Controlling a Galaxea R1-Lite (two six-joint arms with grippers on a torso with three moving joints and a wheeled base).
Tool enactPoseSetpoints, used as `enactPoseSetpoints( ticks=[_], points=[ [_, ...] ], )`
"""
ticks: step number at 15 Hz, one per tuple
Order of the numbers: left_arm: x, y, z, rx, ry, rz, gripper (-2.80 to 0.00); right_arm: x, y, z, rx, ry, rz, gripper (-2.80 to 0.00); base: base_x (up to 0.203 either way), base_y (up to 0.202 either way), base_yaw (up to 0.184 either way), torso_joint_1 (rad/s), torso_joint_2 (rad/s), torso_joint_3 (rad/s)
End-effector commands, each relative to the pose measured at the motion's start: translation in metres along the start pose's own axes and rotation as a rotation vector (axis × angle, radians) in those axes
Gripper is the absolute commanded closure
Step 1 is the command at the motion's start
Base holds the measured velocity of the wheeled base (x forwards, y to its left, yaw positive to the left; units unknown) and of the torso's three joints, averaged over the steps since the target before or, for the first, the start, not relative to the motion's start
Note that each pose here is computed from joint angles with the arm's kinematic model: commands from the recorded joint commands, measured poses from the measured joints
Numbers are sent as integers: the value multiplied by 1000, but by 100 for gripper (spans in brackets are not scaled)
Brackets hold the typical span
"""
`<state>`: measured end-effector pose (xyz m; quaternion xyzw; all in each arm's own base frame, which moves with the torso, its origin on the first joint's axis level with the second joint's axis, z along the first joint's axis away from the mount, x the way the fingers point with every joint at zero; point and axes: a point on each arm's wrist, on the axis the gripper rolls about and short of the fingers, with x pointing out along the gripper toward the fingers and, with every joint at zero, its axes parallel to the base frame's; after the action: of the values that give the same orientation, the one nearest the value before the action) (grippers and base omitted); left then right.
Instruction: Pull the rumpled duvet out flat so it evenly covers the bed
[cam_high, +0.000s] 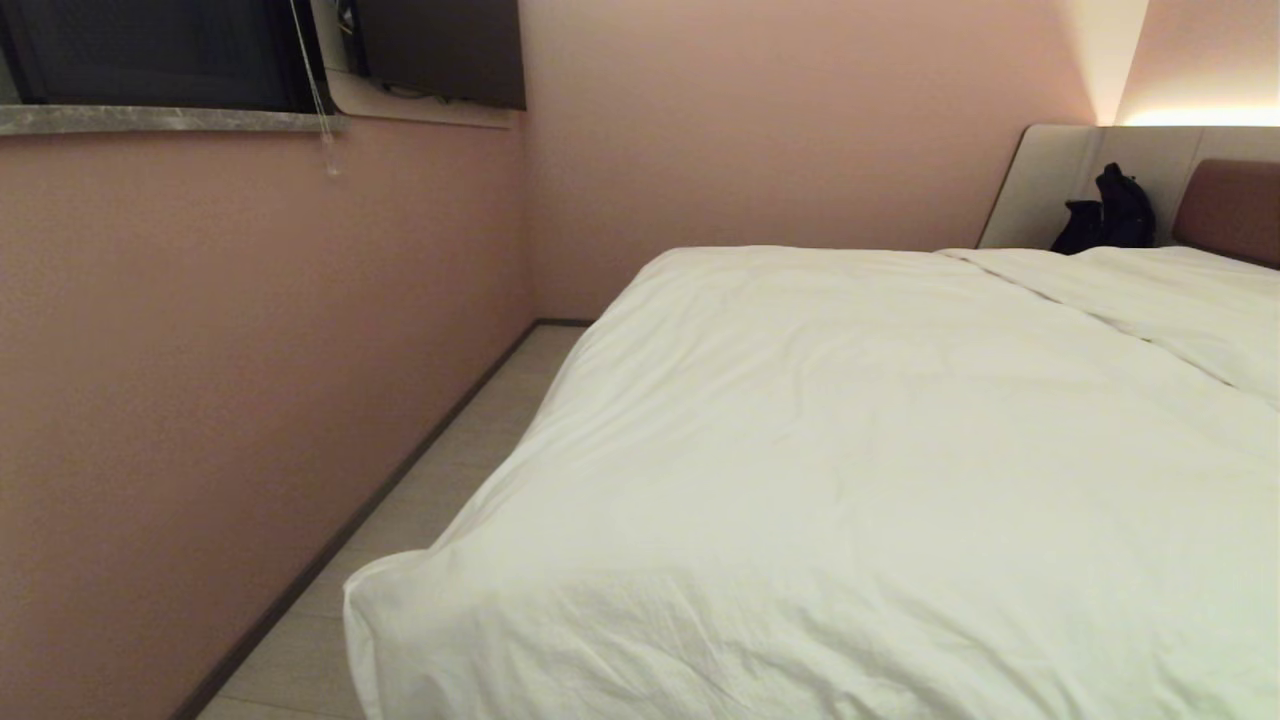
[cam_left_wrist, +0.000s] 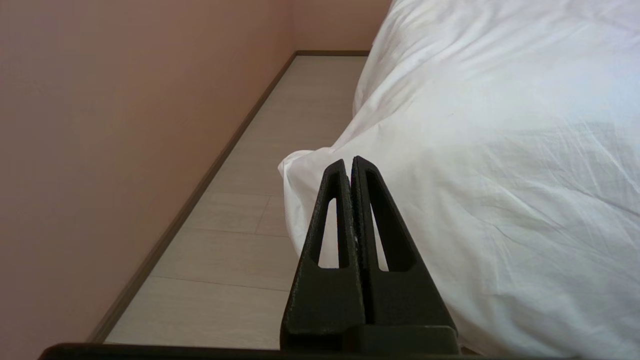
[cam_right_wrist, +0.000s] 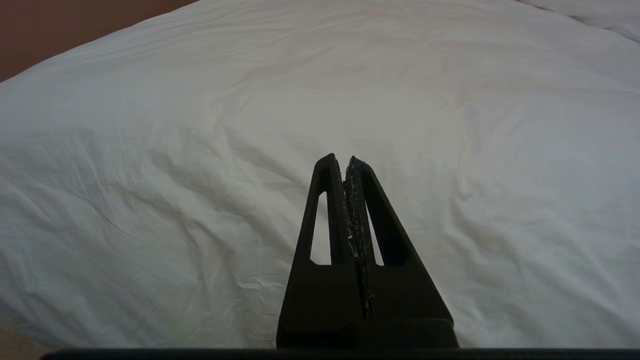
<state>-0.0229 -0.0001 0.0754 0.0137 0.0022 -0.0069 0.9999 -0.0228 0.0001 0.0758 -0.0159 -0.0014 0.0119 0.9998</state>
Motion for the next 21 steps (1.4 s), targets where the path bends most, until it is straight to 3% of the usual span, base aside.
enactPoseSetpoints(
  ticks=[1,10,21],
  points=[
    [0,0,0,0,2,0,0,0,0,0,-1,-1,1,0,0,0,0,0,0,0],
    [0,0,0,-3,1,0,0,0,0,0,-1,1,1,0,0,0,0,0,0,0],
    [0,0,0,2,2,0,0,0,0,0,0,1,1,0,-188,0,1,2,2,2]
  ],
)
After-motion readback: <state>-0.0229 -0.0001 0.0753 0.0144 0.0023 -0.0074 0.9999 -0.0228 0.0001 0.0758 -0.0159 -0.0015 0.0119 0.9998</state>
